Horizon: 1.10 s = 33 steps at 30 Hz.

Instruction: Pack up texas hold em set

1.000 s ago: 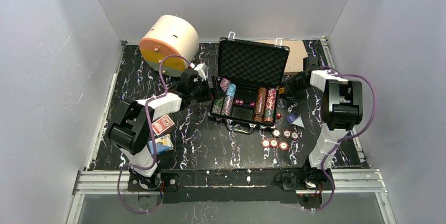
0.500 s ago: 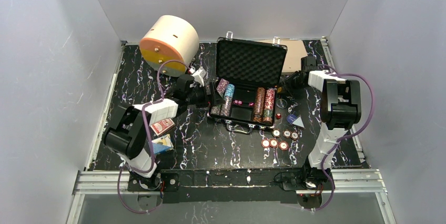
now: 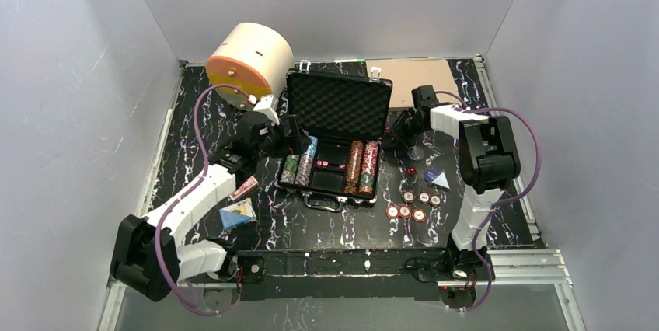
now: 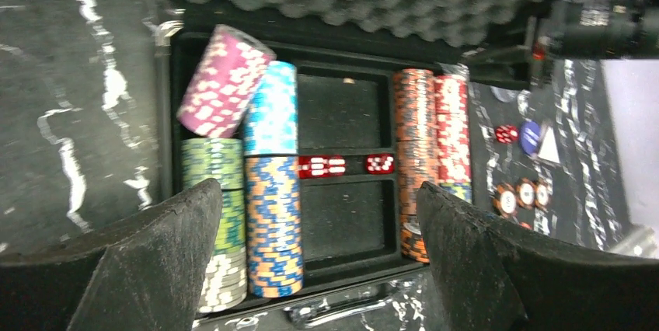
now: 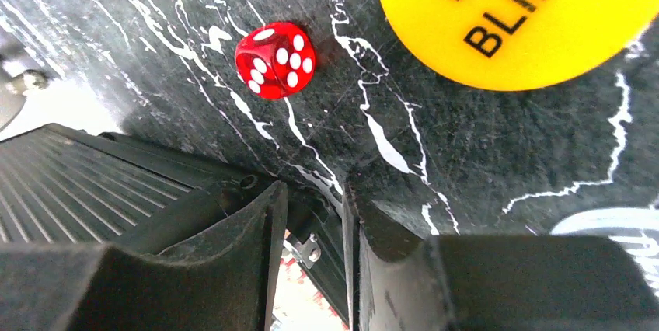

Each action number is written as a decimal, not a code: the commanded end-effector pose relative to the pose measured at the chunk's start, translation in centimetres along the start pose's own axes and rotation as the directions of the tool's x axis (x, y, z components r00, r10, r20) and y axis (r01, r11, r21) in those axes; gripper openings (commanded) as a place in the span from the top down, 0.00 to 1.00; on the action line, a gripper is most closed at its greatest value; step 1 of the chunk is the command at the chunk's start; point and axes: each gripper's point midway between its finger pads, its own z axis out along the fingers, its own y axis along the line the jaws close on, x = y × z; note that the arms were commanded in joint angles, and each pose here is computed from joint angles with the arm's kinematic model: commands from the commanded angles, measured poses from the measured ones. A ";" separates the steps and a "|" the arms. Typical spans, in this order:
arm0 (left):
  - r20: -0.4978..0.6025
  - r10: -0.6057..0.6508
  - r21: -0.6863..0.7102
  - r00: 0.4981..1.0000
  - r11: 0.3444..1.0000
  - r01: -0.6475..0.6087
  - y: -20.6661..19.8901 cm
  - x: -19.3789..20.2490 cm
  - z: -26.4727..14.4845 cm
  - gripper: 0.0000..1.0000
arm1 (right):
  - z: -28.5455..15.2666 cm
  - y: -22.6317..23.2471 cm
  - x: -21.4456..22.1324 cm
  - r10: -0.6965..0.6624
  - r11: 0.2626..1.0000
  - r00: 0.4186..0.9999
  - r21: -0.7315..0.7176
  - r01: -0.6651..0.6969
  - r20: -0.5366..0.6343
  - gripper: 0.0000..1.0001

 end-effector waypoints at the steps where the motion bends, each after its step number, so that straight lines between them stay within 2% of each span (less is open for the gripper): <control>1: 0.043 0.033 -0.232 0.999 0.972 -0.022 3.6 -1.5 -1.9 0.07 | -3.2 0.0 -0.3 -0.084 0.987 0.994 0.141 0.073 0.075 0.57; 5: 0.150 0.064 -0.339 0.987 0.941 -0.010 4.5 -4.7 -4.4 0.06 | -8.8 0.5 -3.3 -0.089 0.971 0.940 0.238 0.009 0.328 0.46; 8: 0.229 0.087 -0.403 0.970 0.915 0.014 5.1 -6.8 -6.8 0.06 | -12.7 0.8 -3.4 -0.086 0.972 0.879 0.234 -0.030 0.468 0.39; 13: 0.365 0.101 -0.491 0.925 0.865 0.099 6.1 -9.6 -10.9 0.06 | -15.5 5.0 0.9 -0.155 0.981 0.817 0.185 0.061 0.555 0.36; 18: 0.455 0.100 -0.528 0.885 0.830 0.178 6.7 -10.9 -14.5 0.06 | -12.0 11.1 7.4 -0.238 0.969 0.845 0.172 0.176 0.478 0.31; 23: 0.507 0.098 -0.515 0.856 0.831 0.211 6.7 -11.0 -17.1 0.06 | -6.9 17.3 13.3 -0.367 0.930 0.839 0.188 0.316 0.402 0.25; 28: 0.505 0.102 -0.517 0.857 0.831 0.206 6.9 -10.4 -18.4 0.06 | -1.9 20.1 14.9 -0.406 0.913 0.828 0.218 0.346 0.386 0.23; 33: 0.480 0.111 -0.544 0.870 0.816 0.196 7.6 -9.3 -19.1 0.05 | 2.5 20.9 14.2 -0.447 0.892 0.804 0.270 0.364 0.393 0.27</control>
